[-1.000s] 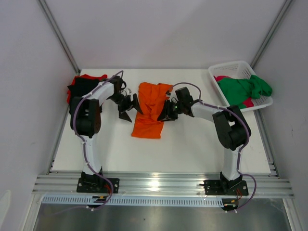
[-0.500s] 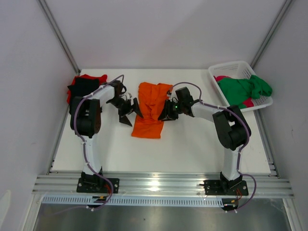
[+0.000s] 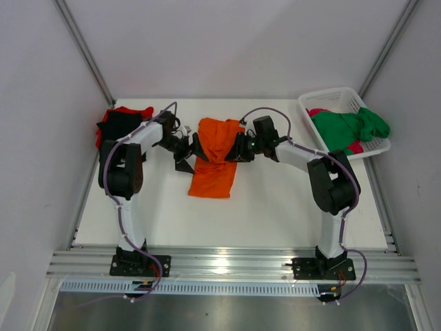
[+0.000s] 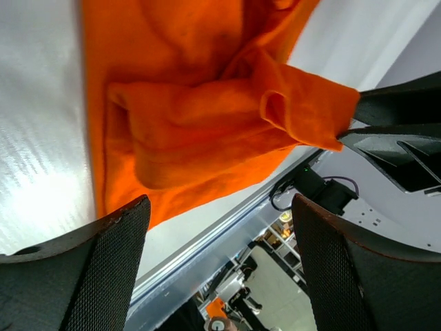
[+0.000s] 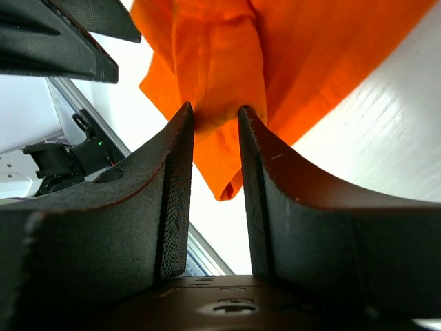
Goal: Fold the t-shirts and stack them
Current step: Fold the folded rectangular tshirt in 1/3 of the way
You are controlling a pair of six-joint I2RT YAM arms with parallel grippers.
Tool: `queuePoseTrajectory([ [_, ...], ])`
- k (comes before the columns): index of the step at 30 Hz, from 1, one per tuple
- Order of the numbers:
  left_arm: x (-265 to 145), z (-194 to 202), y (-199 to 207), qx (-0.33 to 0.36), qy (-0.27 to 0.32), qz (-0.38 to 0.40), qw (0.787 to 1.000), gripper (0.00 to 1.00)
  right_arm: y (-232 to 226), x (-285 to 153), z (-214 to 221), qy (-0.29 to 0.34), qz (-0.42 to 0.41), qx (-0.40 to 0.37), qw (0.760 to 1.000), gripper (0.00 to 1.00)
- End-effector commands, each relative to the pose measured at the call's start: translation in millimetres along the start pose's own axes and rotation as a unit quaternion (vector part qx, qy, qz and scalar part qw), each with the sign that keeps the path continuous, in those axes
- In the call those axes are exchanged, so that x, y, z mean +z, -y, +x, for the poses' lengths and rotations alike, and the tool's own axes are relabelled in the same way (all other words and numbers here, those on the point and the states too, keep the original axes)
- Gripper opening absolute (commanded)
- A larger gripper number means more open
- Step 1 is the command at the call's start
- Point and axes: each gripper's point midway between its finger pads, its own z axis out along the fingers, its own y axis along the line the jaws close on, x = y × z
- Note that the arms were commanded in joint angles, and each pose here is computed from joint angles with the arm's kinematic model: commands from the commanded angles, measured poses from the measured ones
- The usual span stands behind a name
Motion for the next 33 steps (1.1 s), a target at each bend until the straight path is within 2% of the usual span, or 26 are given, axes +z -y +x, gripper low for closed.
queuePoseTrajectory([
  [1,-28,-10,40,0.046,0.043,0.056,0.996,0.86,-25,-9,-34,0.044,-0.029,-0.030,0.998,0.34],
  [17,-12,11,18,0.040,0.022,0.052,0.998,0.85,-15,3,-26,0.027,-0.035,-0.002,0.999,0.33],
  [25,-16,9,19,0.047,0.032,0.045,0.997,0.85,-52,-28,-13,0.053,-0.044,-0.042,0.997,0.33],
  [33,-9,6,8,0.039,0.033,0.028,0.998,0.85,-96,-56,22,0.073,-0.054,-0.051,0.995,0.33],
])
